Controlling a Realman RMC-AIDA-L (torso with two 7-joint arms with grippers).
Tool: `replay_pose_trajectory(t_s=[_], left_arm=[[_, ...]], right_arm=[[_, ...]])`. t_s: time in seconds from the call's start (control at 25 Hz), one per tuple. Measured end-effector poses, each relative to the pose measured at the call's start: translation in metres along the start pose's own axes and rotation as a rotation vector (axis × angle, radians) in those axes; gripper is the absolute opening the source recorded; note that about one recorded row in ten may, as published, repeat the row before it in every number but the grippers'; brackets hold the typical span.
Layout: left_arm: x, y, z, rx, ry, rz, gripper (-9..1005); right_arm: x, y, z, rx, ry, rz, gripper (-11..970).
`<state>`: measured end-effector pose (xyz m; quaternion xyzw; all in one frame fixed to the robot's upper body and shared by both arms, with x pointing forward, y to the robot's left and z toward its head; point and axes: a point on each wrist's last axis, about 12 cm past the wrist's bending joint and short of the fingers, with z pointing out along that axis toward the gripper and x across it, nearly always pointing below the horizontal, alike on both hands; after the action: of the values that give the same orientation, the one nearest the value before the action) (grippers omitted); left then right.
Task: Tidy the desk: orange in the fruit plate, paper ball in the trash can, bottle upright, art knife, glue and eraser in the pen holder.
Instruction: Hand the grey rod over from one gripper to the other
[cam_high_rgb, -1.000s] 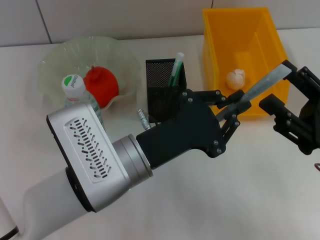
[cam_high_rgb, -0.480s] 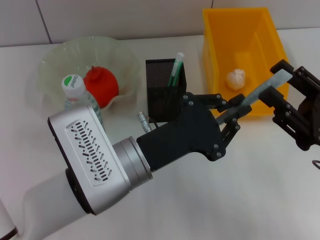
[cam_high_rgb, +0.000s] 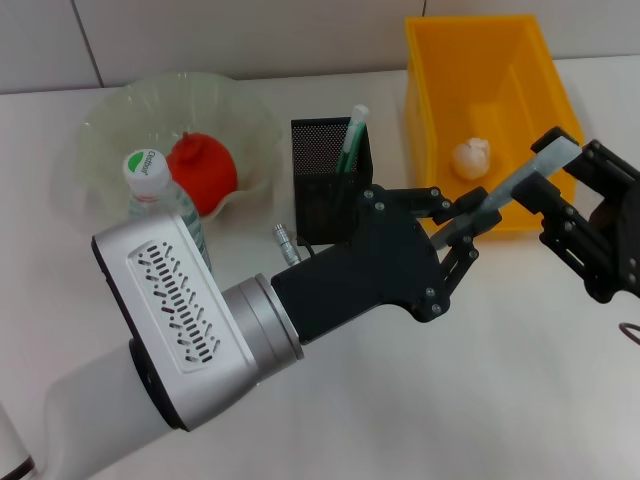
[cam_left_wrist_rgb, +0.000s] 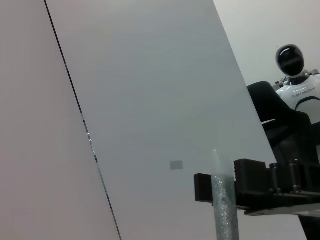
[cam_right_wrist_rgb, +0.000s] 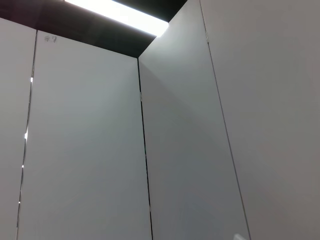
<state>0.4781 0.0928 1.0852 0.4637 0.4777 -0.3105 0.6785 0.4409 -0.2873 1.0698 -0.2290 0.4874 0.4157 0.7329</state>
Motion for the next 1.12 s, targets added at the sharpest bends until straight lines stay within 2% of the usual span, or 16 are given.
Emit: replay_pose_trajectory(t_s=[0.04,0.52,0.72,1.12], left_arm=[[0.000,0.000,0.000,0.000,-0.001,0.000,128],[0.000,0.000,0.000,0.000,-0.003,-0.003,129],[0.000,0.000,0.000,0.000,-0.004,-0.003,129],[0.000,0.000,-0.002,-0.001,-0.003,-0.005,129]], right_arm=[[0.000,0.000,0.000,-0.002,0.001,0.001,461],[0.000,-0.001,0.002,-0.010,0.001,0.002,372],[0.001,-0.002,0.005,-0.014,0.004,0.006,376],[0.003,-0.004,0.010,-0.031,0.021,0.026,216]])
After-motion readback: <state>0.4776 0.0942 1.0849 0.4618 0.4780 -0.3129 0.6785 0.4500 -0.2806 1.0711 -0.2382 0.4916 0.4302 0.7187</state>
